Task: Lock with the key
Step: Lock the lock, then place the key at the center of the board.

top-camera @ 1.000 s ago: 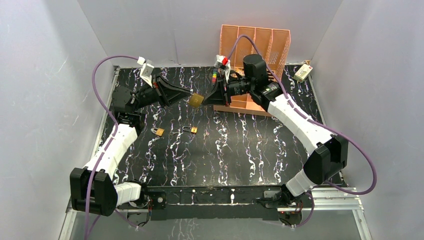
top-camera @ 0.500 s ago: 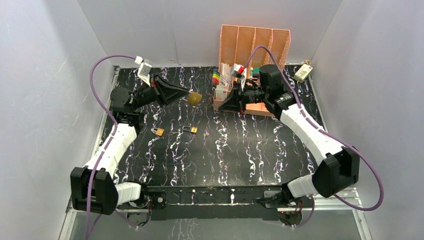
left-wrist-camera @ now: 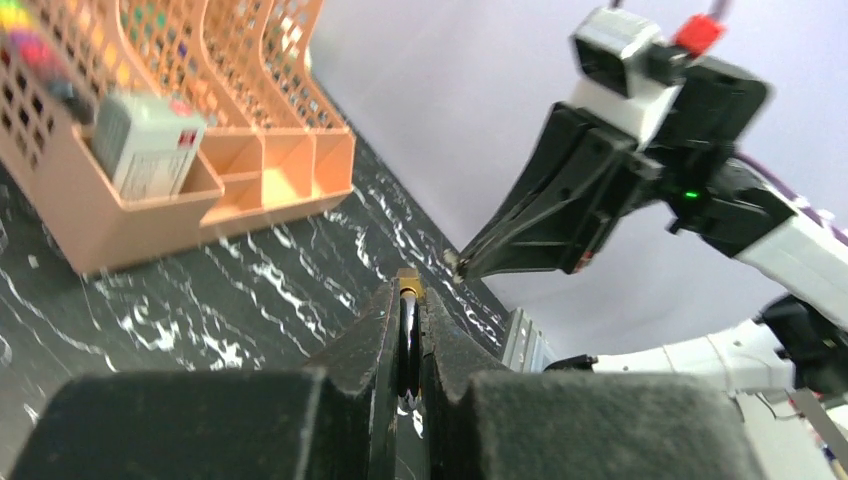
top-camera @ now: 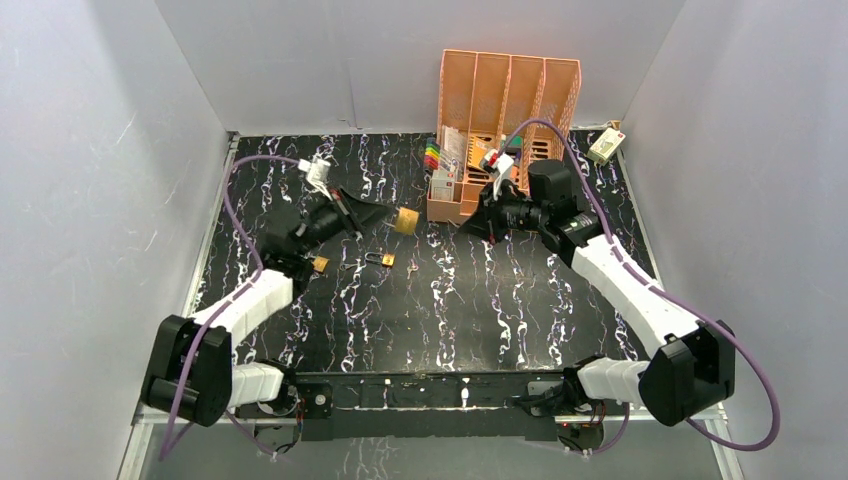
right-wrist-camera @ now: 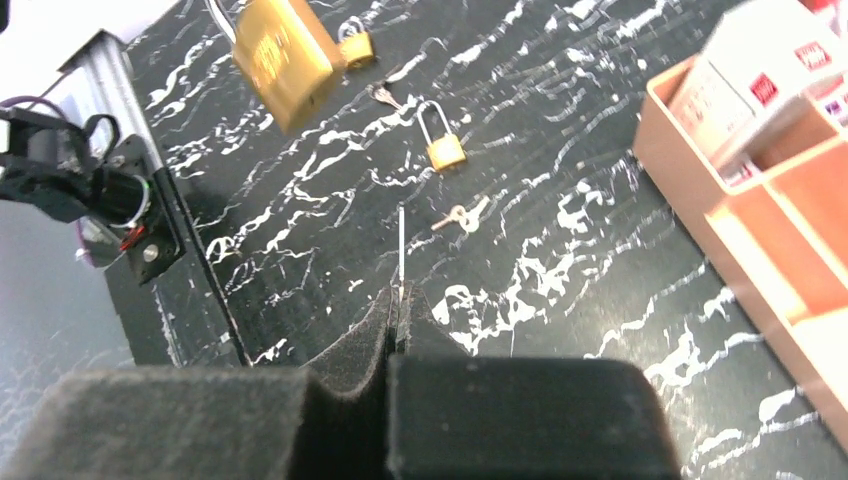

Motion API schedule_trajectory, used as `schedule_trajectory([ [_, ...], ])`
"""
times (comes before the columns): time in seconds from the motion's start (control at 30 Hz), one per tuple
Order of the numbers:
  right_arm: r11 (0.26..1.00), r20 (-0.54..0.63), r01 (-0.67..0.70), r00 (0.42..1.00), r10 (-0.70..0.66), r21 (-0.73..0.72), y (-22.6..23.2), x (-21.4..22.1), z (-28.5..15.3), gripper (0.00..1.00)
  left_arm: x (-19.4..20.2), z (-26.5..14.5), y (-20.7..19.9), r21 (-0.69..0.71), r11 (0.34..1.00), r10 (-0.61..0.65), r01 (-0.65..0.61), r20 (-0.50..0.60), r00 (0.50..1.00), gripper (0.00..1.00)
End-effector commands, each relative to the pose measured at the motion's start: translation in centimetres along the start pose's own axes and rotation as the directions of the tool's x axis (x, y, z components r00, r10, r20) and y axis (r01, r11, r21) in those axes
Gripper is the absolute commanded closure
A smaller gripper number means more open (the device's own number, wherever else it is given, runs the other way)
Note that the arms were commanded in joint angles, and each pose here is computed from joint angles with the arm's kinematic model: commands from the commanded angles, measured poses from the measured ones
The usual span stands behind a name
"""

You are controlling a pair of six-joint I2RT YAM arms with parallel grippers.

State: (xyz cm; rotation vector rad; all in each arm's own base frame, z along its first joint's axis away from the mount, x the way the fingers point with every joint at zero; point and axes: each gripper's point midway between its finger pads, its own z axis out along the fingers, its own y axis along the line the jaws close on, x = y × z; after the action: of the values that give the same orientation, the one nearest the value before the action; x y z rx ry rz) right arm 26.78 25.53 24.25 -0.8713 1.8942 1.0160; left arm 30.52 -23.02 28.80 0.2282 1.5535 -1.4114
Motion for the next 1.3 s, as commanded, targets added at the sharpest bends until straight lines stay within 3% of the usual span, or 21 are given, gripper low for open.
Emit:
schedule_trajectory([
  [0.0,0.987,0.040,-0.058,0.998,0.053,0.149,-1.8,0.4,-1.0,1.00,1.5,2.4,1.3,-0.118,0.993,-0.002,0.014,0.107,0.994,1.00],
  [0.17,0.956,0.011,-0.110,0.994,0.111,0.271,-3.5,2.8,-1.8,1.00,5.2,4.8,2.6,-0.208,0.976,-0.041,0.060,0.093,0.995,1.00],
  [0.4,0.879,0.025,-0.181,0.982,0.189,0.442,-6.4,5.8,-2.6,1.00,8.0,5.1,6.1,-0.415,0.906,-0.031,0.083,0.130,0.991,1.00],
  [0.8,0.867,-0.017,-0.290,0.946,0.325,0.405,-7.1,9.8,0.2,1.00,13.4,7.2,7.9,-0.415,0.904,-0.061,0.100,0.105,0.993,1.00],
  [1.27,0.756,-0.051,-0.371,0.882,0.469,0.539,-9.9,15.0,1.0,1.00,17.4,8.9,10.6,-0.463,0.881,-0.067,0.097,0.080,0.995,1.00],
])
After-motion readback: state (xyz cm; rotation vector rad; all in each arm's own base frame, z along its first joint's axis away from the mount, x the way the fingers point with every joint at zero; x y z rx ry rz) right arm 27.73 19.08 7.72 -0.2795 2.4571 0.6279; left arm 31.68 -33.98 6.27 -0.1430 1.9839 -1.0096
